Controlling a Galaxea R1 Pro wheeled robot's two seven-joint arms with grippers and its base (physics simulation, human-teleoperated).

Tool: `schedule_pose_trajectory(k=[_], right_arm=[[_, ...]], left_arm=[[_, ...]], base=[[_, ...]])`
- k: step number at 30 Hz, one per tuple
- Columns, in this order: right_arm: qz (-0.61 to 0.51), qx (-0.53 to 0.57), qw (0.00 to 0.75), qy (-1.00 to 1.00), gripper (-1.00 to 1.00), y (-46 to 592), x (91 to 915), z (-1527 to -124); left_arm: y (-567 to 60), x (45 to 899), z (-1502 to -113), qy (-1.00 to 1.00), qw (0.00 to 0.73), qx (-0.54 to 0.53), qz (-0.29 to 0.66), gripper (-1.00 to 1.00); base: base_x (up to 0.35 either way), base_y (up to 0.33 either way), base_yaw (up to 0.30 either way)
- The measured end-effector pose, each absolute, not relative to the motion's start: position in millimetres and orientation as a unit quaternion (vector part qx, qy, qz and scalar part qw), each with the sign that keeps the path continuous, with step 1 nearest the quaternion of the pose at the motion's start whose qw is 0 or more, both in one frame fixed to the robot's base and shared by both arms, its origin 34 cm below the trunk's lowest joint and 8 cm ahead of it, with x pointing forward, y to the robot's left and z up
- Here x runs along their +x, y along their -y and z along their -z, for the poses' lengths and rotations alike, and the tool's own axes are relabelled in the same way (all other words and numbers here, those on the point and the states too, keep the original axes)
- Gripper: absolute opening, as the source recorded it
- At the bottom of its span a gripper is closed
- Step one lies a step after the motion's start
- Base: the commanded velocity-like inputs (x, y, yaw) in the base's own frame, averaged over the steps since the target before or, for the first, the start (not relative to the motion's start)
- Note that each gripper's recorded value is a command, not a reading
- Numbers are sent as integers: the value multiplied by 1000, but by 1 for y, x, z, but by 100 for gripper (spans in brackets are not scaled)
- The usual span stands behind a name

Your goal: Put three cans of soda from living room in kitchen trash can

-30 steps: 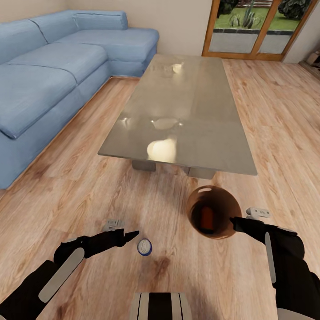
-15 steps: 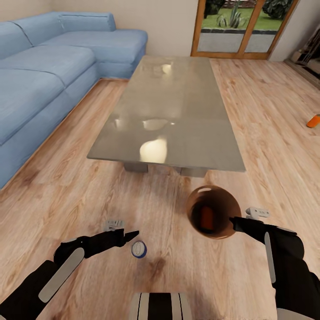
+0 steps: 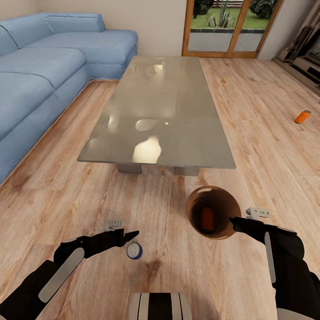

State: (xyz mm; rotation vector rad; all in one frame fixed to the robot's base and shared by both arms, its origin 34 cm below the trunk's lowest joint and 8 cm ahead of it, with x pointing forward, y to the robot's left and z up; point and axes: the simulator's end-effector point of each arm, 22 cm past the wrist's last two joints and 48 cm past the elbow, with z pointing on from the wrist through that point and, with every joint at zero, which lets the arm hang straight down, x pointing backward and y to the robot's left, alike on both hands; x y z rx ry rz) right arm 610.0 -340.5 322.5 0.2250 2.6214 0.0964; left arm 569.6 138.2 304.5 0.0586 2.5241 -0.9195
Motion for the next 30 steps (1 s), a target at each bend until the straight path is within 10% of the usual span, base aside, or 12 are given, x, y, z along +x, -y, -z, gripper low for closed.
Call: schedule_pose_trajectory(k=[30], right_arm=[[-34,82,252,-964,-100,341,610,-322]], left_arm=[[-137,570,-305,-915,226,21,334,100]], base=[[0,0,0]])
